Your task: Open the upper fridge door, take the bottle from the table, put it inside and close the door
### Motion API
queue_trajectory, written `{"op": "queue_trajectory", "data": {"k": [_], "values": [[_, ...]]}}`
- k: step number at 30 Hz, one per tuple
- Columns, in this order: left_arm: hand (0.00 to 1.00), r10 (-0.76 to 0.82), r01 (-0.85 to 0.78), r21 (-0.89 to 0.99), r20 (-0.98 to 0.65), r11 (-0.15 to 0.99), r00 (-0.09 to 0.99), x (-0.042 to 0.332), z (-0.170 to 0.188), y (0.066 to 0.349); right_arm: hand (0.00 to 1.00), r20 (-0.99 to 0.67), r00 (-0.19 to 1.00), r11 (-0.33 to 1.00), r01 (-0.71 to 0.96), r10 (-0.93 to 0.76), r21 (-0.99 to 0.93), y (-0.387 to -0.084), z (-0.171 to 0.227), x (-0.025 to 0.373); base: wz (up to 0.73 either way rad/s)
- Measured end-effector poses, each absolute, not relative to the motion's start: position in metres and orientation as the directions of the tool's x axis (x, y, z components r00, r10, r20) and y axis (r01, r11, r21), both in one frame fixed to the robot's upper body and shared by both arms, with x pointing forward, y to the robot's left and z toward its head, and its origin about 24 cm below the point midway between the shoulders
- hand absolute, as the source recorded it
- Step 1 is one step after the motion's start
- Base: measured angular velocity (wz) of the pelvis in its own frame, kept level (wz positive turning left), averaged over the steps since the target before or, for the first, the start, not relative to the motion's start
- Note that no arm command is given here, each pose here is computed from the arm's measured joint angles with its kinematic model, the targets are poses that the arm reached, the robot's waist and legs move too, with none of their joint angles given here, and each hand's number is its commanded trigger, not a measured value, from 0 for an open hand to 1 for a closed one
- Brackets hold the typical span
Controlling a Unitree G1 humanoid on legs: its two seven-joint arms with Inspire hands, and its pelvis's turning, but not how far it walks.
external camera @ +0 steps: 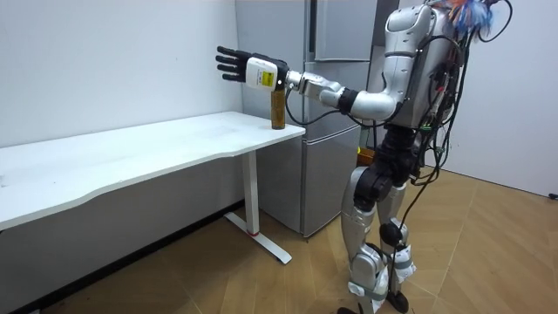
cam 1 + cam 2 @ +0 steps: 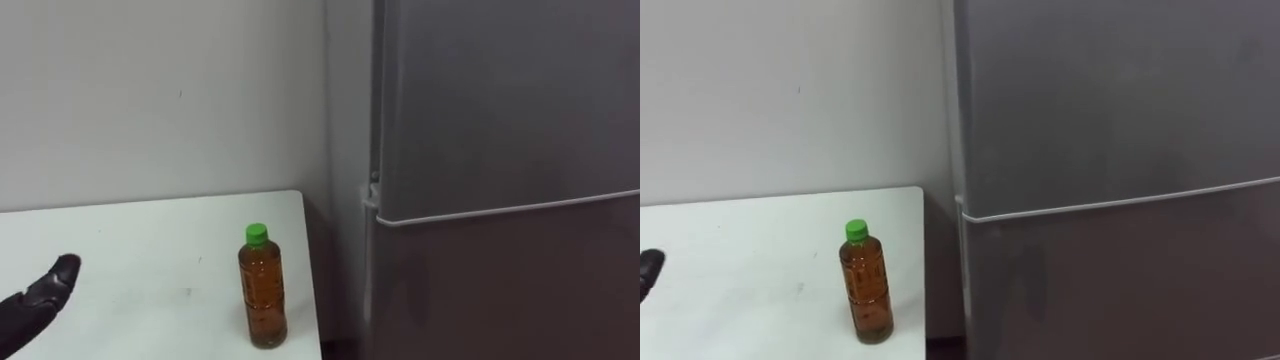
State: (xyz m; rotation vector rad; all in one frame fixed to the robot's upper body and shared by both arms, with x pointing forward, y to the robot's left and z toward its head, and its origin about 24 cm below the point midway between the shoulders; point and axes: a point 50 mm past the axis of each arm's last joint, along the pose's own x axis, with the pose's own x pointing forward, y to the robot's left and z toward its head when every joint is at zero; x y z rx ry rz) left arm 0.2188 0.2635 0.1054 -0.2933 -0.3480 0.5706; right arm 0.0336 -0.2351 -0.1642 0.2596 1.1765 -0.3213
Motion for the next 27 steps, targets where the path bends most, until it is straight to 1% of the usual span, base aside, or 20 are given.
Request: {"op": "queue_trajectory", "data": {"k": [2,5,9,14,20,27], "values": [[0.00,0.509,-0.406,-0.357,0.270,0.841,0.817,0.223,0.111,0.254,0.00,-0.930,0.353,0.928,0.370,-0.104,0.037,-0.233,-0.164,0.036,0.00],[0.00,0.454,-0.342,-0.354,0.310,0.871,0.835,0.230,0.119,0.244,0.00,-0.929,0.358,0.931,0.362,-0.100,0.039,-0.232,-0.165,0.039,0.00],[0.00,0.394,-0.282,-0.332,0.344,0.900,0.852,0.237,0.125,0.235,0.00,-0.930,0.356,0.935,0.352,-0.096,0.038,-0.231,-0.165,0.041,0.00],[0.00,0.273,-0.154,-0.311,0.386,0.938,0.881,0.249,0.135,0.214,0.00,-0.930,0.359,0.939,0.342,-0.083,0.048,-0.230,-0.166,0.048,-0.05],[0.00,0.186,-0.067,-0.289,0.405,0.955,0.895,0.260,0.145,0.199,0.00,-0.930,0.361,0.938,0.340,-0.062,0.070,-0.228,-0.166,0.049,-0.08],[0.00,0.125,0.002,-0.285,0.427,0.958,0.896,0.267,0.154,0.189,0.00,-0.933,0.354,0.939,0.336,-0.059,0.068,-0.230,-0.165,0.052,0.00]]}}
